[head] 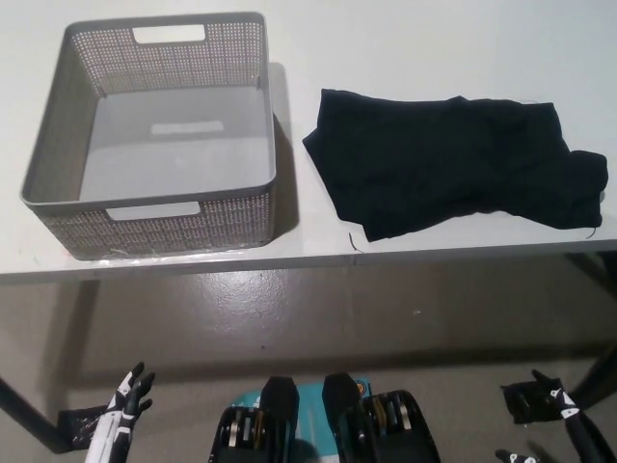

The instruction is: Use the right hand to pick up a t shirt on the right hand side and place it into a contianer on the left side

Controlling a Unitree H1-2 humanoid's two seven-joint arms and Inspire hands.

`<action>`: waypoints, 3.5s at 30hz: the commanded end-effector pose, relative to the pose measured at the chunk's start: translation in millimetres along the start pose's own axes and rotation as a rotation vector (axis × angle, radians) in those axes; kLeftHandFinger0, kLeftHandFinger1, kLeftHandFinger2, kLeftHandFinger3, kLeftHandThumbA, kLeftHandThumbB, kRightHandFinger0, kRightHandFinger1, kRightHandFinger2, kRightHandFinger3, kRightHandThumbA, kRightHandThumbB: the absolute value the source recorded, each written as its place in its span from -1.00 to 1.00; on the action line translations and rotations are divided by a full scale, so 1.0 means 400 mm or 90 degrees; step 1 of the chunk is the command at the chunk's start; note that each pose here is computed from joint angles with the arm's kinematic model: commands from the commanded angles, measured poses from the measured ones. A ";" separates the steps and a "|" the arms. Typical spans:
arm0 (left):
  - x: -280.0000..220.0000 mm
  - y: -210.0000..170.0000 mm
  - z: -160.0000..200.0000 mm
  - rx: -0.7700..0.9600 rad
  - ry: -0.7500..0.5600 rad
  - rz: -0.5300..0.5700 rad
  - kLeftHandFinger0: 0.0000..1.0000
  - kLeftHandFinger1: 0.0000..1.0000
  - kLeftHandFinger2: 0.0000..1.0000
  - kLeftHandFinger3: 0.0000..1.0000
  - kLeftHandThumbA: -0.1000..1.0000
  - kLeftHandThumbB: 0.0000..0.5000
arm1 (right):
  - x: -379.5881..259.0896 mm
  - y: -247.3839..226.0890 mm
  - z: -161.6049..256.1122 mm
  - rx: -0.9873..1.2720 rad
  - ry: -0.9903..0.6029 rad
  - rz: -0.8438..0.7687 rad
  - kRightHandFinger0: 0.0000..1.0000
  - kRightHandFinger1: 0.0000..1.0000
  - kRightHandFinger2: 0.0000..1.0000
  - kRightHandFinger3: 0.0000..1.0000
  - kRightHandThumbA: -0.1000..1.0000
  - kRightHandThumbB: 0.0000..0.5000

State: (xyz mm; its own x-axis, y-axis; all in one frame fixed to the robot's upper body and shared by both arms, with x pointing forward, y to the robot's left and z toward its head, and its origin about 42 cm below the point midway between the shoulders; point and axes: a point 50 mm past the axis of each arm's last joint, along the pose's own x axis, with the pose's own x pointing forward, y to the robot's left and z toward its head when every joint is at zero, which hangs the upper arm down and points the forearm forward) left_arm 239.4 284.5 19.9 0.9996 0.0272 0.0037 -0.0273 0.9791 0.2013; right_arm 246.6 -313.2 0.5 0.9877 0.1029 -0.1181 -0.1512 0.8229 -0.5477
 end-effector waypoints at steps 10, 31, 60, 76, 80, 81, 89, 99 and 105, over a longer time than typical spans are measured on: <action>0.038 0.031 0.034 0.021 -0.063 0.004 0.95 0.98 0.92 1.00 1.00 -0.13 | 0.081 -0.089 0.275 -0.112 -0.191 -0.350 1.00 1.00 1.00 1.00 0.80 0.85; 0.046 0.036 0.039 0.025 -0.068 -0.005 0.96 0.99 0.96 1.00 1.00 -0.19 | 0.314 -0.252 0.650 -0.234 -0.329 -0.423 1.00 1.00 1.00 1.00 0.42 1.00; 0.070 0.034 0.050 0.020 -0.078 -0.009 1.00 1.00 0.95 1.00 1.00 0.05 | 0.388 -0.246 0.590 -0.405 -0.260 -0.235 1.00 1.00 1.00 1.00 0.70 1.00; 0.084 0.034 0.063 0.028 -0.086 -0.017 1.00 1.00 0.99 1.00 1.00 0.10 | 0.436 -0.215 0.600 -0.424 -0.240 -0.187 1.00 1.00 1.00 1.00 0.65 1.00; 0.089 0.031 0.067 0.026 -0.090 -0.021 0.99 1.00 0.99 1.00 1.00 0.05 | 0.463 -0.201 0.613 -0.424 -0.245 -0.180 1.00 1.00 1.00 1.00 0.67 1.00; 0.090 0.032 0.068 0.027 -0.091 -0.022 0.98 1.00 0.98 1.00 1.00 0.06 | 0.469 -0.197 0.616 -0.420 -0.248 -0.178 1.00 1.00 1.00 1.00 0.65 1.00; 0.092 0.036 0.077 0.036 -0.080 -0.025 0.98 0.99 1.00 1.00 1.00 0.17 | 0.514 -0.171 0.638 -0.419 -0.236 -0.143 1.00 1.00 1.00 1.00 0.74 1.00; 0.106 0.040 0.095 0.055 -0.071 -0.029 1.00 1.00 1.00 1.00 1.00 0.21 | 0.548 -0.181 0.612 -0.416 -0.202 -0.137 1.00 1.00 1.00 1.00 0.72 1.00; 0.122 0.043 0.102 0.052 -0.078 -0.027 1.00 1.00 1.00 1.00 1.00 0.15 | 0.564 -0.200 0.576 -0.435 -0.165 -0.138 1.00 1.00 1.00 1.00 0.81 1.00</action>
State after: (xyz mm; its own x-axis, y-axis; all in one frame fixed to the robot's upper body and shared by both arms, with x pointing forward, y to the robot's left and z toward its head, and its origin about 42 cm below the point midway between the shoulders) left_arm 277.3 287.8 50.3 0.9966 -0.0284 0.0777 0.0080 0.9679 0.2512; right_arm 474.2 -220.5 181.5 0.9729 0.1858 0.1374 0.0707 0.3271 -0.9423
